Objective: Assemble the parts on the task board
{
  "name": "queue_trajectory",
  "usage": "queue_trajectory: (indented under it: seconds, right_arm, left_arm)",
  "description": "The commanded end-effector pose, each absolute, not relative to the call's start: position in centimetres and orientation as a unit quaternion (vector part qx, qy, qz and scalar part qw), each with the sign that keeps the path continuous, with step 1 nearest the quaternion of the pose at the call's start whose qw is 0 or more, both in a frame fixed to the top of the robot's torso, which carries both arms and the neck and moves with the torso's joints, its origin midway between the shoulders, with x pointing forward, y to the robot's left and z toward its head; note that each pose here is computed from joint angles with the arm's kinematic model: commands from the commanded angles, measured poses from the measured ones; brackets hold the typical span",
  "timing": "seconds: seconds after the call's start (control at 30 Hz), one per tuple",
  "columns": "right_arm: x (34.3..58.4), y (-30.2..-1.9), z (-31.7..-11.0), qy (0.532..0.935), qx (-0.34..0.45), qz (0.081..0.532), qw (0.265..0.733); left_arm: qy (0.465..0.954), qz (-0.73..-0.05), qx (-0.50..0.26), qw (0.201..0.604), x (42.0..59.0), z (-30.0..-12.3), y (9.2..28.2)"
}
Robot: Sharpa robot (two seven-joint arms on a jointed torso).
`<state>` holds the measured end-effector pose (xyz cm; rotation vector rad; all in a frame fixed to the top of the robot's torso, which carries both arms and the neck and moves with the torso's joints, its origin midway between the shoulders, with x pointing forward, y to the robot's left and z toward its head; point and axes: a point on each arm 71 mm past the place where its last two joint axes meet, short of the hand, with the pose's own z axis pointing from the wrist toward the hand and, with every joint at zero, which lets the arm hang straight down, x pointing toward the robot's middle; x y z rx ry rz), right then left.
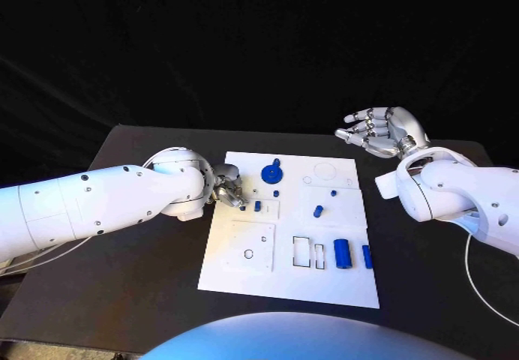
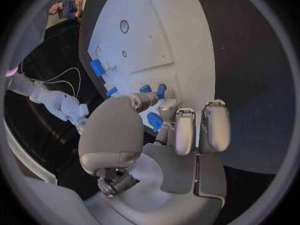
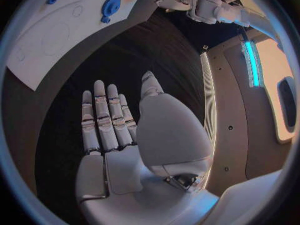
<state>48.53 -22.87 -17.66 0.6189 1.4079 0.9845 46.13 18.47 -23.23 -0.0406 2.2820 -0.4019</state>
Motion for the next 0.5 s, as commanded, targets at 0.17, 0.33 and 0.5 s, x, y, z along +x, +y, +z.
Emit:
queue_trajectory:
  seconds: [0.17,0.33,0.5]
  right_arm:
    - [48.47,-22.77,-17.65,0.612,0.262,0.432,0.609]
    - [48.46,-22.75,-17.65,0.612,0.262,0.433,0.609]
    - [48.47,-22.77,-17.65,0.612,0.262,0.432,0.609]
  left_arm:
    - [0.911,-0.159,-0.009,0.379,45.77,-24.02,18.04]
    - [0.913,-0.159,-0.008,0.376,45.73,-24.17,17.89]
    - [0.914,-0.159,-0.008,0.374,45.72,-24.26,17.92]
